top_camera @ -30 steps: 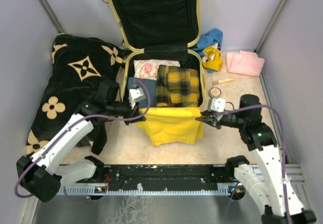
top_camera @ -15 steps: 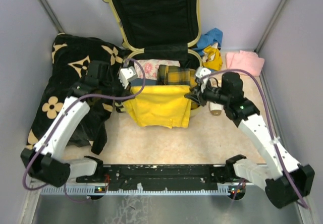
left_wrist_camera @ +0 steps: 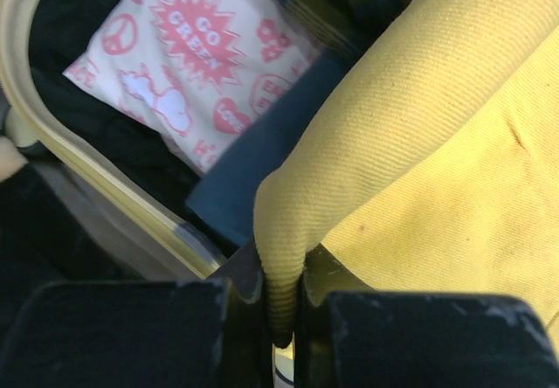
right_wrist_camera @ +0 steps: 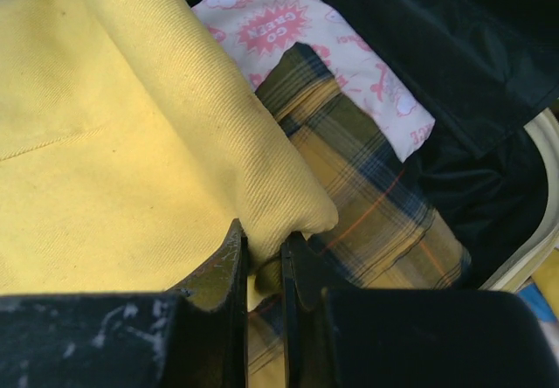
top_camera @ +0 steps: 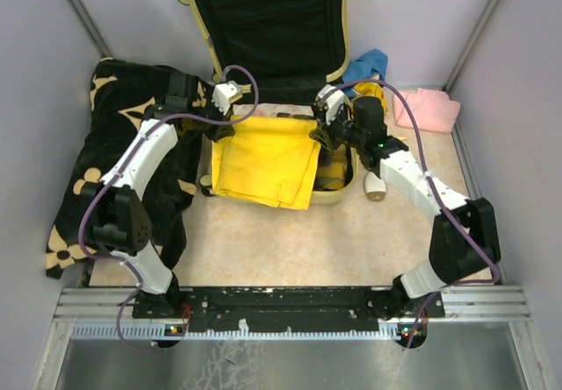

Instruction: Pack the luggage

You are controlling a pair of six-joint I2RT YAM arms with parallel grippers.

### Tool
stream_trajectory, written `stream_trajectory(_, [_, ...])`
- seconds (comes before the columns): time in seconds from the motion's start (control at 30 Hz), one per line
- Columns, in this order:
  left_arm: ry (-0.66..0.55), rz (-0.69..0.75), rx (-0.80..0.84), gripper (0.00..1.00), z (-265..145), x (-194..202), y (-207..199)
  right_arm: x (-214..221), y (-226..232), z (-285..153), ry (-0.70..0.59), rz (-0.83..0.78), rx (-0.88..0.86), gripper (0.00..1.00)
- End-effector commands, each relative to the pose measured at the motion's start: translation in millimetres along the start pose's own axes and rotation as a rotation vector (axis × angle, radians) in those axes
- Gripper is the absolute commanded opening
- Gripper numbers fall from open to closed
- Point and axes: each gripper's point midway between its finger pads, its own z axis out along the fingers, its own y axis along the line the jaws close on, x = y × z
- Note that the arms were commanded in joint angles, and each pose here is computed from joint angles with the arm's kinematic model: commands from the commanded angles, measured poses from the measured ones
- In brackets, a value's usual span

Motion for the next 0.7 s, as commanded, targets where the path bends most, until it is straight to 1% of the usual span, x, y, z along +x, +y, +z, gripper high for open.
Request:
stream_trajectory(0.0, [-0.162, 0.092, -0.181, 0.00, -8, -50, 59, -53, -51, 13, -0.126, -0.110, 0.155, 0.00])
stream_trajectory(0.17, [-0.169, 0.050, -0.184, 0.00, 16, -48, 73, -37, -67, 36, -0.104, -0.123, 0.166, 0.00])
stream_trajectory(0.27, [-0.170, 0.017, -0.162, 0.00, 30, -45, 75, -15, -75, 52, -0.059, -0.115, 0.159, 0.00])
stream_trajectory(0.5, [-0.142, -0.018, -0.122, 0.00, 48, -31, 73, 13, -86, 59, 0.005, -0.118, 0.144, 0.00])
stream_trajectory(0.53, [-0.136, -0.027, -0.122, 0.00, 49, -28, 73, 15, -86, 60, 0.012, -0.114, 0.136, 0.02])
stream_trajectory(0.6, [-0.126, -0.042, -0.108, 0.02, 51, -27, 72, 17, -87, 62, 0.026, -0.104, 0.129, 0.18])
stream_trajectory(0.63, [-0.123, -0.048, -0.102, 0.08, 50, -29, 71, 14, -88, 62, 0.029, -0.096, 0.127, 0.25])
stream_trajectory(0.67, [-0.128, -0.056, -0.104, 0.17, 47, -33, 72, 10, -88, 60, 0.031, -0.086, 0.127, 0.34])
